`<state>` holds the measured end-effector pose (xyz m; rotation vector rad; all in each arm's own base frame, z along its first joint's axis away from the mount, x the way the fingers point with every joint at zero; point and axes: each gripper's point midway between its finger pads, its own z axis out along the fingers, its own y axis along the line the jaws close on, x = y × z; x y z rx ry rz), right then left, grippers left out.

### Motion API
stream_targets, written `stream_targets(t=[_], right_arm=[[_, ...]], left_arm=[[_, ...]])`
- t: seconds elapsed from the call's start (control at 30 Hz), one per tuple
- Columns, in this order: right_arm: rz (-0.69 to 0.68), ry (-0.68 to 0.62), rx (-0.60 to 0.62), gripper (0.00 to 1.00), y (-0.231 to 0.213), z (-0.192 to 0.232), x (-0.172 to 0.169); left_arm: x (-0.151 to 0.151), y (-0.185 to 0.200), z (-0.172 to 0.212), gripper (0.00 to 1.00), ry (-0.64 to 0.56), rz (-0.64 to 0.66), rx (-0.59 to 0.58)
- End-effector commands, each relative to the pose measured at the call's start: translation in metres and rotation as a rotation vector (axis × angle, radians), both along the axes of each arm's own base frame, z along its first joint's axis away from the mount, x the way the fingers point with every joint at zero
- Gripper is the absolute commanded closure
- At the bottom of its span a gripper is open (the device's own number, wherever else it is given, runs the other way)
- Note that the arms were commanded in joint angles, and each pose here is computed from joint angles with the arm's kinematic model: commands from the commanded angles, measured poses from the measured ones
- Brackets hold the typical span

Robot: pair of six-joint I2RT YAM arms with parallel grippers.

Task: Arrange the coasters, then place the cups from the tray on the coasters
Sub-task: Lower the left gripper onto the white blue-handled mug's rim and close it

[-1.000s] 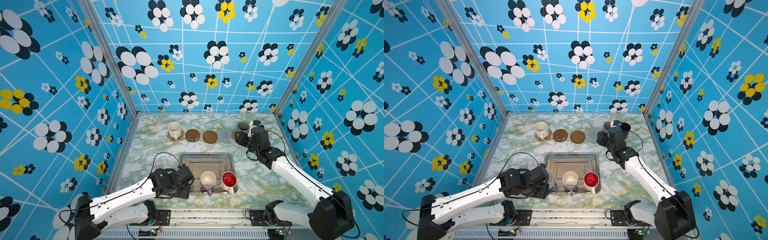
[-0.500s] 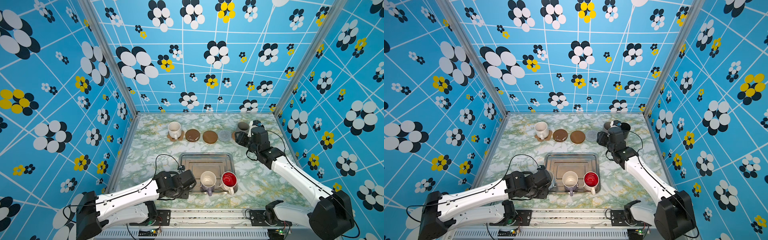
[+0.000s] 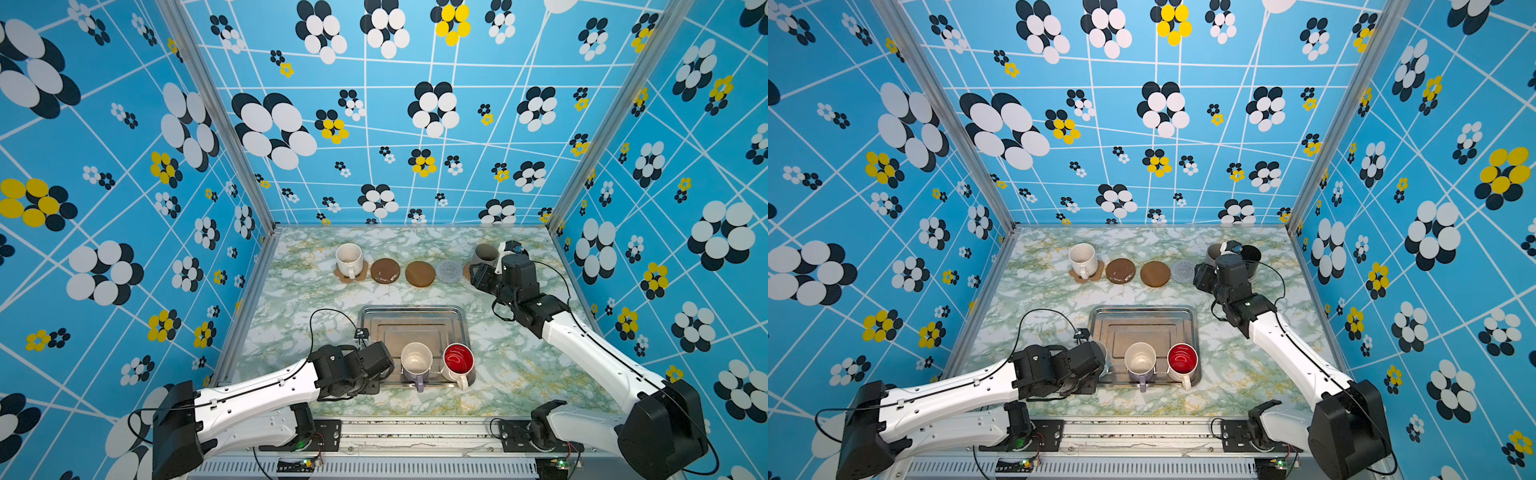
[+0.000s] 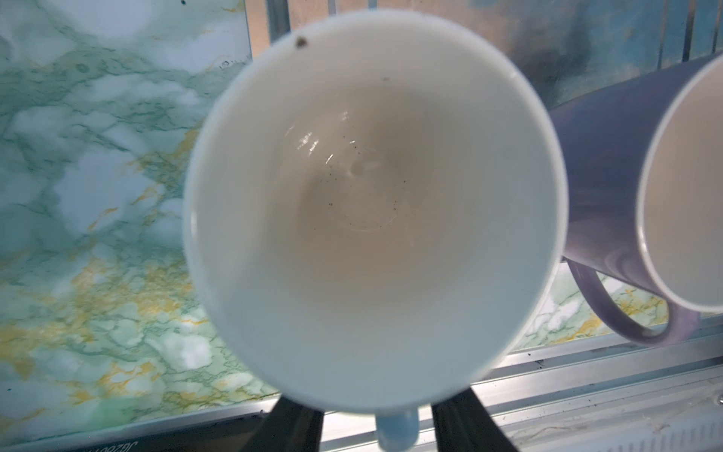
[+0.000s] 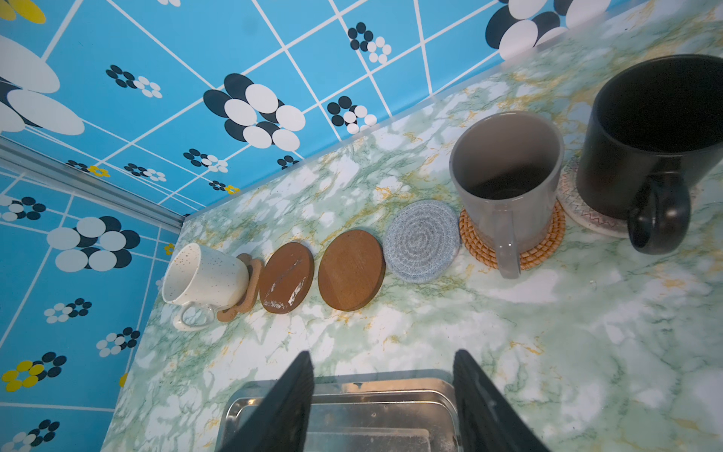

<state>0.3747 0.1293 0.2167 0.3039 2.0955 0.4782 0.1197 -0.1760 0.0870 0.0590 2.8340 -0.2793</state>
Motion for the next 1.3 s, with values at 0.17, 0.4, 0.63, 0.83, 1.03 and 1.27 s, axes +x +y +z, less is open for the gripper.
stream_targets(t=[0.17,0.4,0.63,0.83,1.03,1.27], right_arm=[[0.015,-0.007,0.01,0.41,0.005,0.0,0.002],[0.014,-0.007,0.01,0.41,0.005,0.001,0.003],[0.017,-0.004,0.01,0.41,0.006,0.0,0.003],[0.017,-0.001,0.009,0.41,0.006,-0.002,0.003],[0.015,0.0,0.008,0.41,0.006,-0.002,0.003],[0.014,0.0,0.005,0.41,0.005,-0.003,0.003]], left_arm=[[0.004,0.002,-0.009,0.62,-0.018,0.01,0.033],[0.003,0.003,-0.014,0.66,-0.009,0.008,0.048],[0.003,0.003,-0.019,0.7,-0.009,0.026,0.027],[0.004,0.003,-0.021,0.76,-0.011,0.028,0.033],[0.006,0.003,-0.019,0.93,-0.023,0.032,0.036],[0.01,0.006,-0.013,1.0,-0.053,0.035,0.054]])
